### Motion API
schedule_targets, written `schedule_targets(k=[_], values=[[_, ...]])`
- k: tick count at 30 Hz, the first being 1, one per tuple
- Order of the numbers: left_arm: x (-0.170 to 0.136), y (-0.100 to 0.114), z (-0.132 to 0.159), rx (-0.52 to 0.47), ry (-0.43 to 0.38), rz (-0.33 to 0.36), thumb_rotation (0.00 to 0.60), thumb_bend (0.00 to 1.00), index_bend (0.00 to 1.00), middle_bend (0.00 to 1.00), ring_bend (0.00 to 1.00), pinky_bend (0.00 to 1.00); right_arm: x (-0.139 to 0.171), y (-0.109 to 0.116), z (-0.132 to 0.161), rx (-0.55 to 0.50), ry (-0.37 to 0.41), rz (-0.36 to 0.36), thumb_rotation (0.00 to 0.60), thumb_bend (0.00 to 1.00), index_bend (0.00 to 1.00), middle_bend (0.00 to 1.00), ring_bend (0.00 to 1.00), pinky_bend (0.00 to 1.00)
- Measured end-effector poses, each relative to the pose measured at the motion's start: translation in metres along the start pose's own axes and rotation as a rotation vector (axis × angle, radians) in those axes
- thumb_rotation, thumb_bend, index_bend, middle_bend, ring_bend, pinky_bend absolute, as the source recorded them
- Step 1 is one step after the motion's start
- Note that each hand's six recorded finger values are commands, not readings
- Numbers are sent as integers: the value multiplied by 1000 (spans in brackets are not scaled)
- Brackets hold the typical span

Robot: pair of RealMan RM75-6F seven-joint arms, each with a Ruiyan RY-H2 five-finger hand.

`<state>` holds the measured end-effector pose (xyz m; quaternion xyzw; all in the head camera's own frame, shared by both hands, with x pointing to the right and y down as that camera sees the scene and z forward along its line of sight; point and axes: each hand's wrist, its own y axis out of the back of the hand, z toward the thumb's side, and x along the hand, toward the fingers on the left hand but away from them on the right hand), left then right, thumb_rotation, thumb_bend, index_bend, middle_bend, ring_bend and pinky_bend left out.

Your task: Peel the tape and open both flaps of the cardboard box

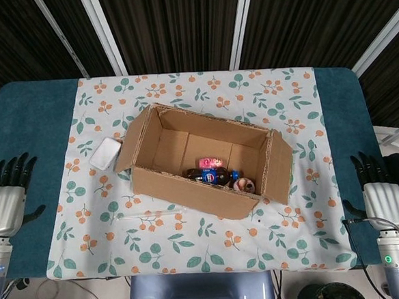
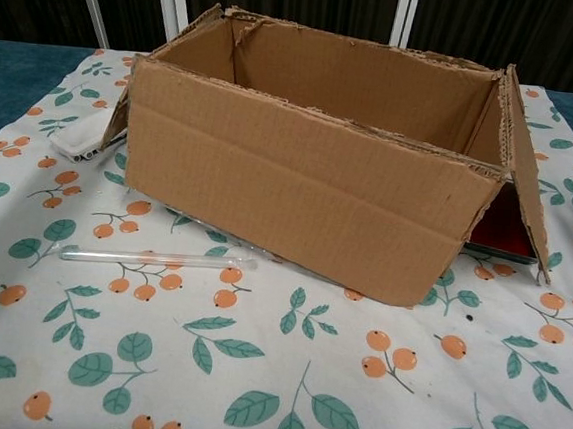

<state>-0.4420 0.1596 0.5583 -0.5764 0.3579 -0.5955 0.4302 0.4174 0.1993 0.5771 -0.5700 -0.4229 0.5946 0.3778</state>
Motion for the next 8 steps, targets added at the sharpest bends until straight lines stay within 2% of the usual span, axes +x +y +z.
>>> schedule_targets(k=[5,8], values=[[-26,-19,-20,15,4,34,600,123,0,0,0,0,2,0,3,30,20,-6,600,246,0,0,0,234],[-31,-23,-20,6,-18,54,600,123,0,0,0,0,3,0,5,38,34,-16,600,245,0,0,0,234]])
